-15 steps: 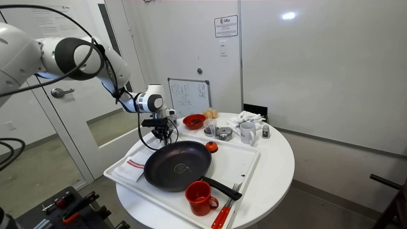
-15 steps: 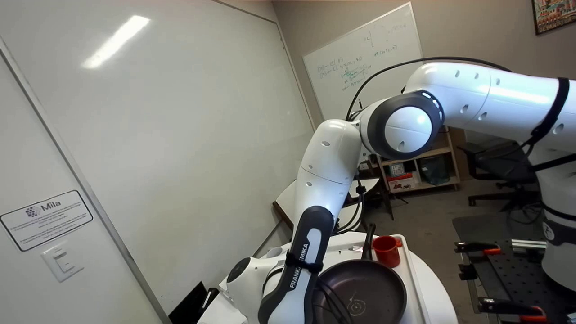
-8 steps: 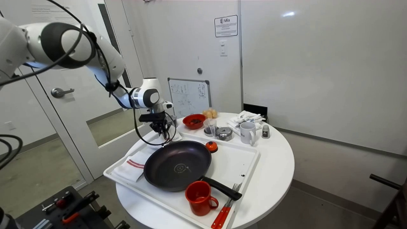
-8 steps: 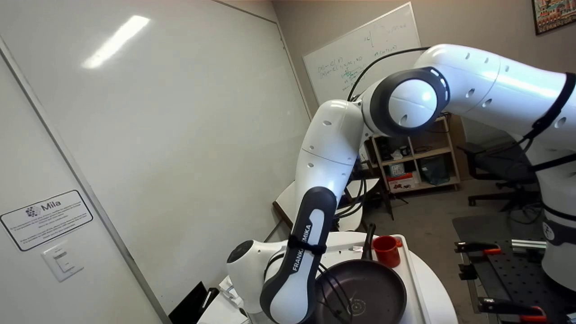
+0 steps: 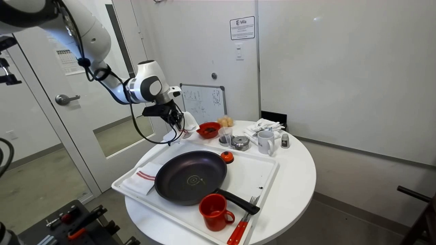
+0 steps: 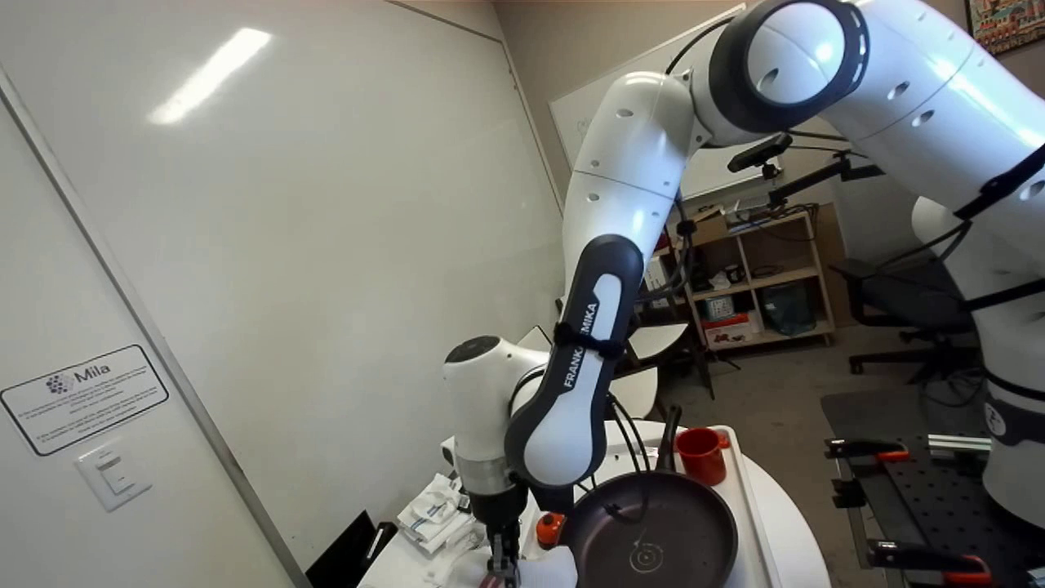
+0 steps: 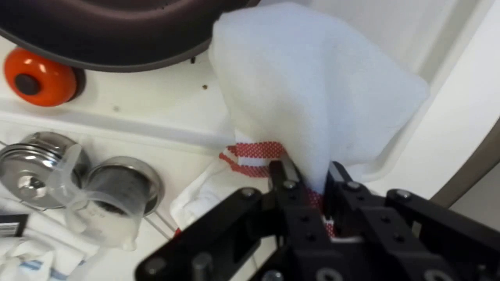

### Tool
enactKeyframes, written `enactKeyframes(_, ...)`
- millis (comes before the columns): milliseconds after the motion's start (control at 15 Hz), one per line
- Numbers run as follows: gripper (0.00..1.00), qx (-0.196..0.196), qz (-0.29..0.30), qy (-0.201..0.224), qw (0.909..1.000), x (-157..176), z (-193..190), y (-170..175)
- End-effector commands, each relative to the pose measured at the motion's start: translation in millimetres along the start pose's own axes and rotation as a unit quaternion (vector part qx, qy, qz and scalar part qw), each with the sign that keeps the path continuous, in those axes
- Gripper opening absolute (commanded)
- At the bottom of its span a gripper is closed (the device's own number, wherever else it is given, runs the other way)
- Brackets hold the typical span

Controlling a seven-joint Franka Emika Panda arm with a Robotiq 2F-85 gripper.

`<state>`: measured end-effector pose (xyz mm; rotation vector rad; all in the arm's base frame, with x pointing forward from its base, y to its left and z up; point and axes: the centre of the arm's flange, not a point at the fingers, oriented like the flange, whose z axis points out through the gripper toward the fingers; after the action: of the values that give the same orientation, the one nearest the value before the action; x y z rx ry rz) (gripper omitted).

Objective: Move the towel to the right

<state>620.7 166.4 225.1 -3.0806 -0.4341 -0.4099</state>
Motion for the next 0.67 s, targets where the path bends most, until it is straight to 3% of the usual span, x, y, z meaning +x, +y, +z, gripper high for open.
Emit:
enactKeyframes(0,0.04,-0.014,0.073,0.068,0.9949,-65,-46,39)
enactKeyframes(267,0.04,-0.009,0.158,0.128,0.9789,-115,-57,91)
enactKeyframes(600,0.04,-0.021,0.224,0.160,0.9612,-166,-67,127)
